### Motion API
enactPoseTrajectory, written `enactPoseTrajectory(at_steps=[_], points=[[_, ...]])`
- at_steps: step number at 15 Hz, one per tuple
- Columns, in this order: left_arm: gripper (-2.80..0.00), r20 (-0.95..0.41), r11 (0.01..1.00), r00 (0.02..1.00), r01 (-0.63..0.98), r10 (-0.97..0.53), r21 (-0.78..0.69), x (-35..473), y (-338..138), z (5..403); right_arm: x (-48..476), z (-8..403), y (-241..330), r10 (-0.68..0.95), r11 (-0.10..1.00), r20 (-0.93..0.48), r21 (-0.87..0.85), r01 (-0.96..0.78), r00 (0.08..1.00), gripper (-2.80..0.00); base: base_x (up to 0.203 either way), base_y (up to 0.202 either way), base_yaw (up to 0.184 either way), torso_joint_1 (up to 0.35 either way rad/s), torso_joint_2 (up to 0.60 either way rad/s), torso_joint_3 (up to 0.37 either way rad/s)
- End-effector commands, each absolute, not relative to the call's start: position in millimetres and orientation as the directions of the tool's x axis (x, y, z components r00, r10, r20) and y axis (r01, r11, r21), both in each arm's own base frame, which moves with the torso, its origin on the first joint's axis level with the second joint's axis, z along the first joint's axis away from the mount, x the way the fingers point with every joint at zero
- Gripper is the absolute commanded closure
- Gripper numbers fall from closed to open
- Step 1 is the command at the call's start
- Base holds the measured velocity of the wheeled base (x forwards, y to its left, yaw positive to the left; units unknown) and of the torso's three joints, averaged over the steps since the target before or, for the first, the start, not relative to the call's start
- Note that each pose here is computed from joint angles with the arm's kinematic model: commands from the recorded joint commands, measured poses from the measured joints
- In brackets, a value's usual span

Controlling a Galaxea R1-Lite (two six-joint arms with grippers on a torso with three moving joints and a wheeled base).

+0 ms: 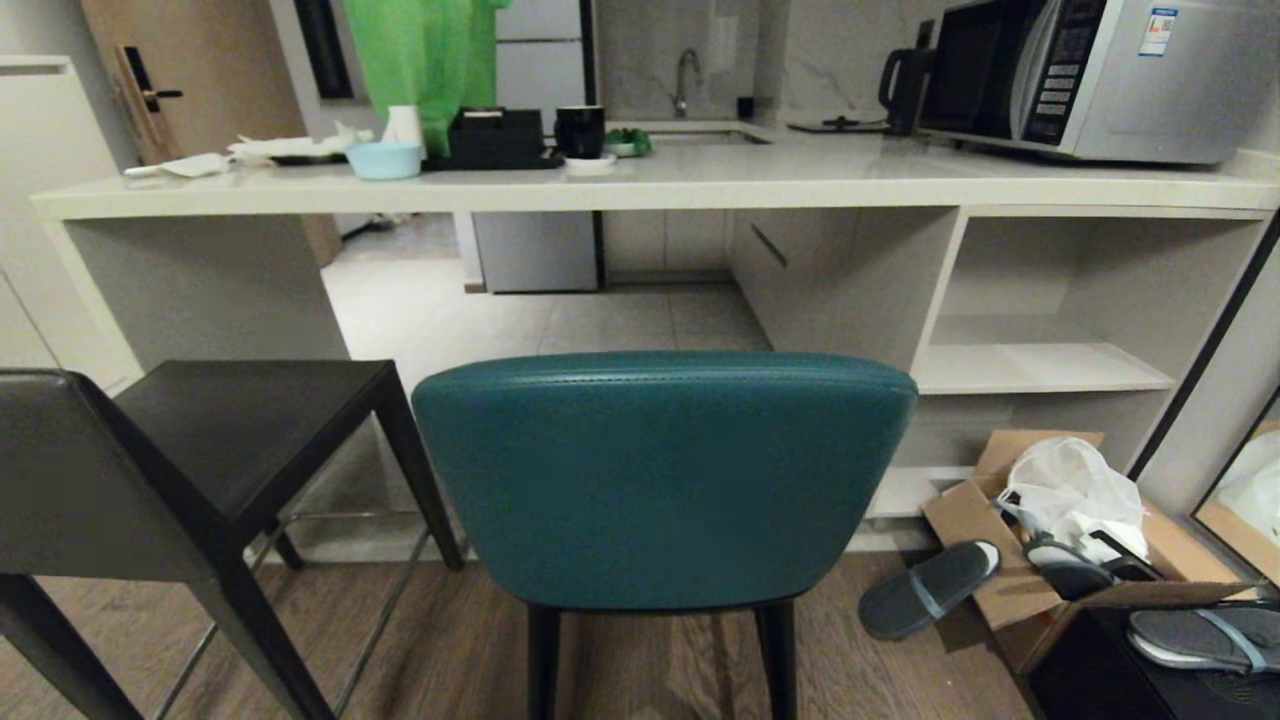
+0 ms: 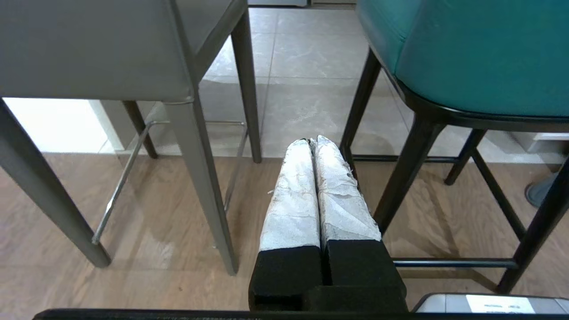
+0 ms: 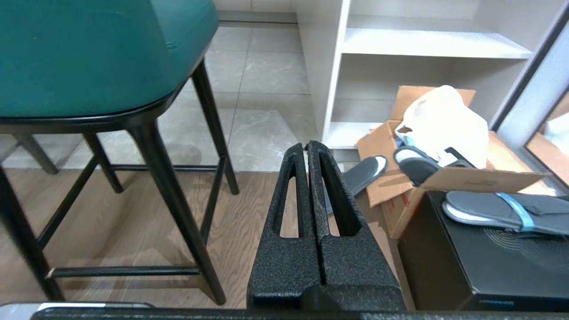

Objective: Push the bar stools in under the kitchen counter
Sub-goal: Push the blue chair back under the dining table

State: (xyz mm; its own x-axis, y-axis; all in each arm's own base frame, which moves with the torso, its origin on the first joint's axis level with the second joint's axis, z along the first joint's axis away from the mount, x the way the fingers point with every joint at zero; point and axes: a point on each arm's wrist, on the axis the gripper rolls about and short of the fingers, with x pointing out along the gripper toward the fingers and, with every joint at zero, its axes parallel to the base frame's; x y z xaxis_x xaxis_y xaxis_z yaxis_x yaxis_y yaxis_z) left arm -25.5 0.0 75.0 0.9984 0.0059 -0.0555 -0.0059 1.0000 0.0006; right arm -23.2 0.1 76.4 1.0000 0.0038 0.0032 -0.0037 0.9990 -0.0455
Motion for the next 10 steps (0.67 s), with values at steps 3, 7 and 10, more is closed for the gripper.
enactPoseTrajectory(at_steps=[3, 7, 10], points=[[0.0, -0.057, 1.0, 0.998, -0.006, 0.006, 0.0, -25.4, -0.1, 75.0, -23.1, 76.6, 0.1, 0.005, 0.999, 0.003, -0.049, -0.004, 1.0, 0.0, 0.042, 0.0, 0.001, 0.0, 0.0, 0.003], [0.0, -0.057, 1.0, 0.998, -0.006, 0.006, 0.0, -25.4, 0.0, 75.0, -23.1, 76.6, 0.1, 0.003, 0.999, 0.003, -0.043, -0.003, 1.0, 0.0, 0.191, 0.0, 0.002, 0.002, 0.0, 0.001], [0.0, -0.055, 1.0, 0.998, -0.007, 0.007, 0.002, -25.6, -0.1, 75.2, -23.2, 76.6, 0.1, 0.006, 0.999, 0.003, -0.052, -0.006, 1.0, 0.0, 0.067, 0.0, 0.001, 0.005, 0.0, 0.001]])
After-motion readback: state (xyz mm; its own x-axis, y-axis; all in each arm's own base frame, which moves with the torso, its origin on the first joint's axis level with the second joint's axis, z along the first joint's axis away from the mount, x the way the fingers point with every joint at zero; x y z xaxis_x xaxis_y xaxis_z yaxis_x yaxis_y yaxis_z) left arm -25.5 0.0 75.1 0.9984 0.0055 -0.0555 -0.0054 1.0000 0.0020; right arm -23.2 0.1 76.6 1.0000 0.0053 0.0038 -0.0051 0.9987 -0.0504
